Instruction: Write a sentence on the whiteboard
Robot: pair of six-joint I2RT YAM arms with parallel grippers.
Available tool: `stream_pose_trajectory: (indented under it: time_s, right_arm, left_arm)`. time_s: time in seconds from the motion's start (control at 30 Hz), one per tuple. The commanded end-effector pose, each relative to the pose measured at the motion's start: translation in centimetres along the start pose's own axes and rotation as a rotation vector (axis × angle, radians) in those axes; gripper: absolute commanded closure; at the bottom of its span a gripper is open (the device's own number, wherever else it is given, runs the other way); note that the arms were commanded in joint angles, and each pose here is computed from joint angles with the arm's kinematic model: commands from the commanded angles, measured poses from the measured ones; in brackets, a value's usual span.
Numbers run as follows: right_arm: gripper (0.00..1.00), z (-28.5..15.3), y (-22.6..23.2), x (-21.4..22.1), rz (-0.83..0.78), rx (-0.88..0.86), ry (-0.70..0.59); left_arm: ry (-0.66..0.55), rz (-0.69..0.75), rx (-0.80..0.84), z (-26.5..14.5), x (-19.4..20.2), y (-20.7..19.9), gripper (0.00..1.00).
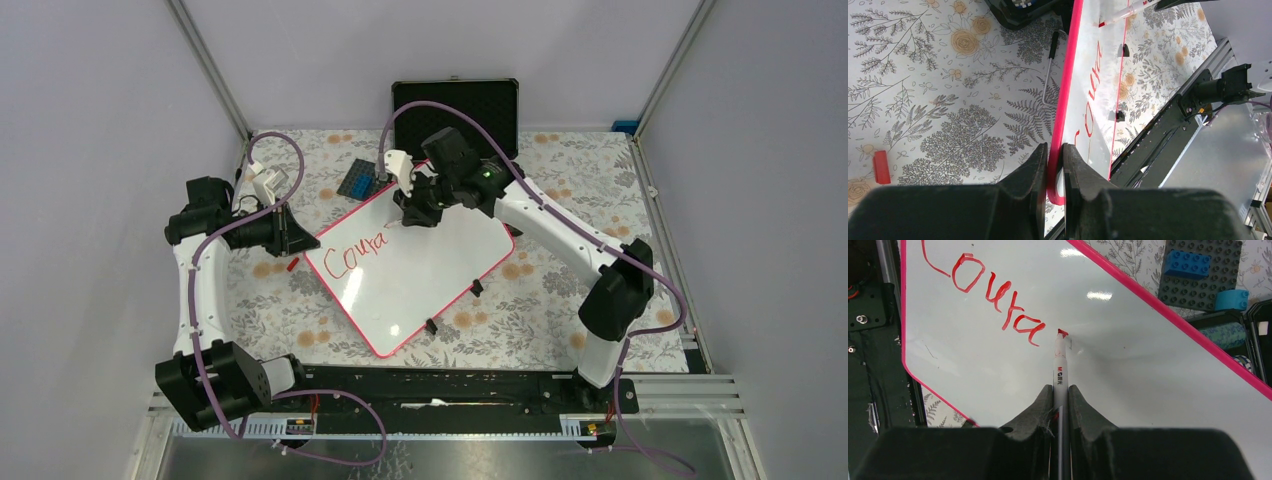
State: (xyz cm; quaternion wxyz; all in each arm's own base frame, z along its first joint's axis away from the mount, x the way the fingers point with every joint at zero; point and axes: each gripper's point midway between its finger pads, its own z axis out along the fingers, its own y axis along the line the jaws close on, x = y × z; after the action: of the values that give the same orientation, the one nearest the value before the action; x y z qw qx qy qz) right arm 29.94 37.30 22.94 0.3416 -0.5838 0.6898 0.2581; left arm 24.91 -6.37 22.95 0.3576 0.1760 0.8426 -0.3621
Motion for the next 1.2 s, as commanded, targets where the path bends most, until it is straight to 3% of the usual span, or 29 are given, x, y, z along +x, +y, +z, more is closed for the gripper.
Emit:
stream_pose_trajectory:
  time_s: [0.0, 0.5, 1.17]
  right_arm:
    - [1.0, 0.2, 0.2, -0.6, -0.024, 0.006, -0.008]
    - [1.0, -0.1, 1.1, 1.8, -0.028, -0.002, 0.037]
    - [1.0, -0.6, -1.4, -0.6, -0.044, 0.077, -0.001]
  left_arm:
    - [0.009, 0.025, -0.011, 0.0, 0.6, 0.0, 1.0]
    - [0.011, 0.022, -0.01, 0.0, 0.6, 0.0, 1.0]
    - [0.014, 0.017, -0.007, 0.1, 0.6, 0.1, 1.0]
